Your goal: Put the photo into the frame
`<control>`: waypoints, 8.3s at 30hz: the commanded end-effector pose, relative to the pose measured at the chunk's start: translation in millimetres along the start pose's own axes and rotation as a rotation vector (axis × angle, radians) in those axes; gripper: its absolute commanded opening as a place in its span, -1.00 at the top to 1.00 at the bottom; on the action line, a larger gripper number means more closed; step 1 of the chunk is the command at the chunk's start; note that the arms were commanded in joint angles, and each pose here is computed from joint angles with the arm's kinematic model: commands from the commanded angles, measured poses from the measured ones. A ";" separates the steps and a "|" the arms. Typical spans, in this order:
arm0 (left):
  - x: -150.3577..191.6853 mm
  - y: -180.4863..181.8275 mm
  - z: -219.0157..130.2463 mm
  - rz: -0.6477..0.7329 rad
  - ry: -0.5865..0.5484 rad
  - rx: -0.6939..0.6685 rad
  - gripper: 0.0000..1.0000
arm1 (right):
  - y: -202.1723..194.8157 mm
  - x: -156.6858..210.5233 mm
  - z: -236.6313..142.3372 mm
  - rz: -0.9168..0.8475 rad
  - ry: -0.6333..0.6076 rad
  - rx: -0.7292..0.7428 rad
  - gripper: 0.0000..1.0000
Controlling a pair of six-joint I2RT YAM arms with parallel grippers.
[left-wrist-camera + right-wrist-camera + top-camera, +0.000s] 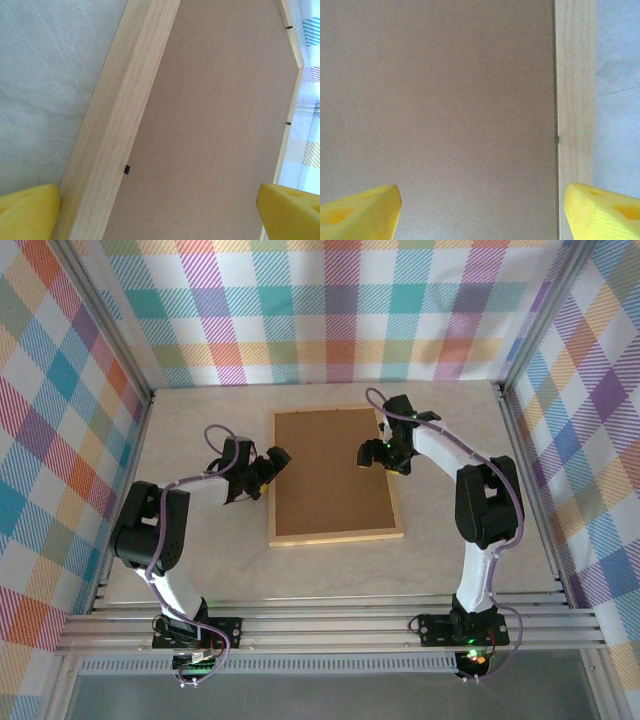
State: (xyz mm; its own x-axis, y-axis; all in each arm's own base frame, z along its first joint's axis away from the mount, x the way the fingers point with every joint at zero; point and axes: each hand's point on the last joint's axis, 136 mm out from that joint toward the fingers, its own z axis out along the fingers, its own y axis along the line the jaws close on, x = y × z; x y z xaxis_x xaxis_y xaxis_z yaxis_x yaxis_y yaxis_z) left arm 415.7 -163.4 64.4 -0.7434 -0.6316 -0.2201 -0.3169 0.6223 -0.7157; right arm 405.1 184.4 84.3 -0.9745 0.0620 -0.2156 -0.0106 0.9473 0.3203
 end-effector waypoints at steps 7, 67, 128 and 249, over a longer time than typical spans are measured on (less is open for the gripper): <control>6.2 -10.7 -2.3 0.008 0.038 0.022 -0.99 | 0.0 -16.7 -34.1 -0.064 -0.087 0.070 -0.73; -30.2 -22.6 -44.4 0.443 -0.091 -0.371 -0.99 | -21.7 -43.1 -20.3 0.000 -0.130 -0.111 -0.32; -37.3 22.1 33.0 0.262 0.105 -0.174 -0.98 | -25.5 -136.5 49.8 0.059 -0.135 -0.138 0.14; -22.6 7.0 38.8 0.273 0.174 -0.136 -0.97 | -12.9 -66.5 134.2 -0.021 0.169 0.036 -0.03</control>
State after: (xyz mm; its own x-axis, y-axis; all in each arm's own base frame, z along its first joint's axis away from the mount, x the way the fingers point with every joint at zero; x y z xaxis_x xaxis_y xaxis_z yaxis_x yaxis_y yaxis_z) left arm 462.9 -134.6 47.1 -0.8492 -0.4107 -0.3319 -0.2113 0.8404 -0.4991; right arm 550.8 181.2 38.1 -0.9619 0.0975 -0.2553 0.0059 0.9413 0.3375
